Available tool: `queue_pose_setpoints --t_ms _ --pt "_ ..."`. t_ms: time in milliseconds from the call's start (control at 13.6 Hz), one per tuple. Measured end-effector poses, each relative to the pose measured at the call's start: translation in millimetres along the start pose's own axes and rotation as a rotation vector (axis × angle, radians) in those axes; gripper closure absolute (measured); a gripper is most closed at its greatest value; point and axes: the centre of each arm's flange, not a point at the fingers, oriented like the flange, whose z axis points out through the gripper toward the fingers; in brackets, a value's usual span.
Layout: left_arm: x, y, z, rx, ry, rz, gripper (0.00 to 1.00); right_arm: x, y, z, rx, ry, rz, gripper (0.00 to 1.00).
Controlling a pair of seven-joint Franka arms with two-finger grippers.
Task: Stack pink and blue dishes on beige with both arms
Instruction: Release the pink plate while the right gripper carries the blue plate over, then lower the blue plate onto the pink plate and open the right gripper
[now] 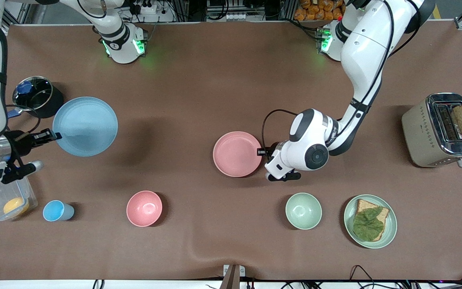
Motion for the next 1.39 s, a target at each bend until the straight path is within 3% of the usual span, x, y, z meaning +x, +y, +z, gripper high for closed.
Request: queue_pose_setpoints --t_ms 147,366,586,806,1393 --pt "4.1 7.3 -27.6 0.000 0.061 0.025 0.27 18.4 -22.5 10.1 -0.008 -0.014 0.017 0.96" --pt "11.8 -14.4 -104.0 0.116 0.213 0.080 0.01 68.8 -89.3 39.0 -0.012 -0.007 0.031 0.96" --pt "9.7 -52.7 -171.5 0.232 0.272 0.166 0.00 130.6 -164.1 90.6 0.012 0.037 0.052 0.96" --pt "2.4 -95.0 -230.8 0.273 0.276 0.244 0.00 180.2 -222.7 148.9 0.013 0.088 0.093 0.96" --pt "-105.0 -141.2 -388.1 0.335 0.363 0.237 0.00 224.9 -329.5 237.3 0.035 0.164 0.146 0.96"
